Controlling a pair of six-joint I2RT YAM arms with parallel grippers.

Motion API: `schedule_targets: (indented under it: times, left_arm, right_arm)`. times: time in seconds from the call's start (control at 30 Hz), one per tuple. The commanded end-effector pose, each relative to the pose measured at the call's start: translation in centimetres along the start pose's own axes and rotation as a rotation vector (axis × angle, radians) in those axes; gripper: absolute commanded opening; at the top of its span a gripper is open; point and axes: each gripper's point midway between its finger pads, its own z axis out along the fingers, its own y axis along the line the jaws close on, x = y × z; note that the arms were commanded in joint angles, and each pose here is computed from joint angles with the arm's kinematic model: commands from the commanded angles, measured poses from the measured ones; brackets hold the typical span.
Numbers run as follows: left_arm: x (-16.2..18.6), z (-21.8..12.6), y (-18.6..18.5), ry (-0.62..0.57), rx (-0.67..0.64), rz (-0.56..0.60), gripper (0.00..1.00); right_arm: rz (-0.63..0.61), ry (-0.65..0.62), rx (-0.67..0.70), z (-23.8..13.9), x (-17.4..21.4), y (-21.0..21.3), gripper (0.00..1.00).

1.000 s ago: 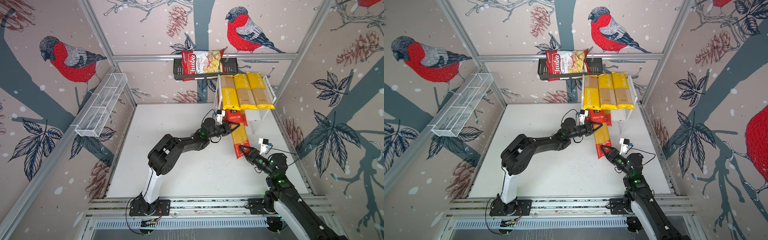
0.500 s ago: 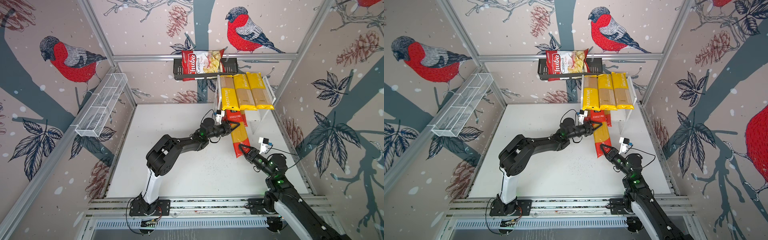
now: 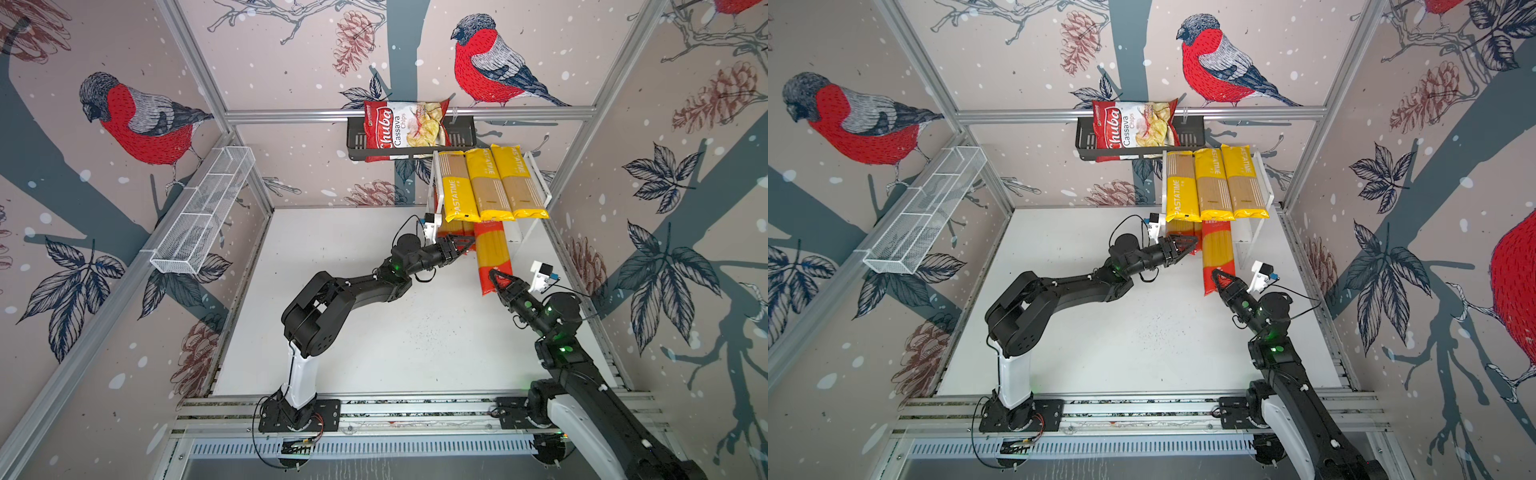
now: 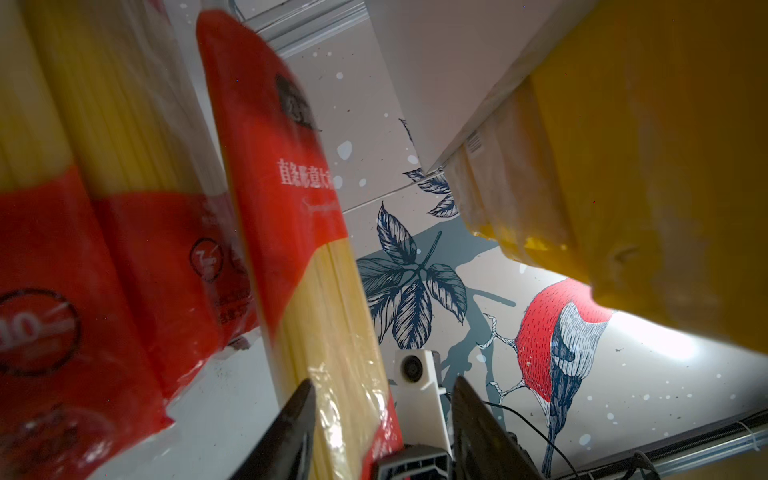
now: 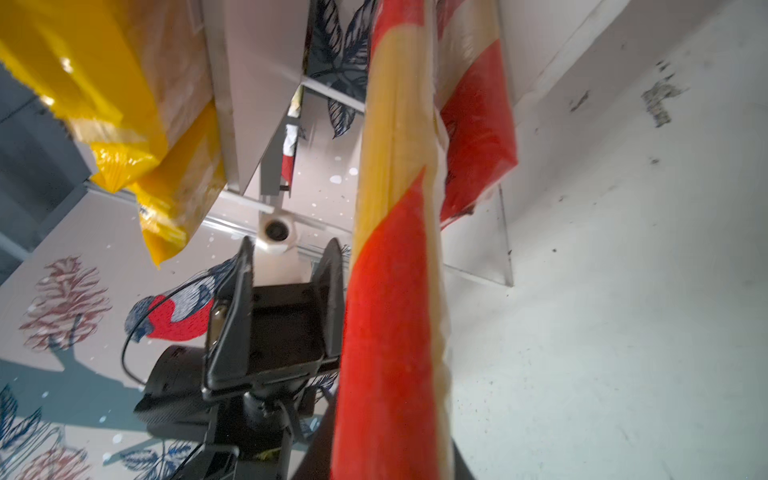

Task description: Place and organize the pasta boxes and bags onto the shelf

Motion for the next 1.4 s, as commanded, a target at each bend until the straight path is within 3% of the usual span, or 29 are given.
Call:
schedule_targets:
  times: [0.0, 0.5, 1.03, 1.1, 1.37]
  left_arm:
    - [-1.9, -0.5, -1.5, -0.087, 0.041, 0.045, 0.52]
    - [-1.1, -1.4, -1.7, -0.082, 0.034, 0.053, 0.52]
    - [0.7, -0.9, -1.5, -0.058, 0.017, 0.056, 0.51]
    - [0.8, -1.0, -1.4, -0.059, 0.014, 0.057, 0.52]
    - [1.0, -1.3, -1.1, -0.059, 0.007, 0.054, 0.51]
  right_arm:
    - [-0.113, -0.078, -0.078, 0.2, -2.9, 3.0, 0.17]
    - [-0.156, -0.012, -0.016, 3.0, -6.6, 2.6, 0.14]
    - [-0.150, -0.043, 0.015, 5.6, -9.4, 1.1, 0.14]
    - [-0.135, -0.028, 0.032, 5.9, -9.1, 0.2, 0.17]
    - [-0.085, -0.028, 0.090, 5.4, -8.1, -2.1, 0.45]
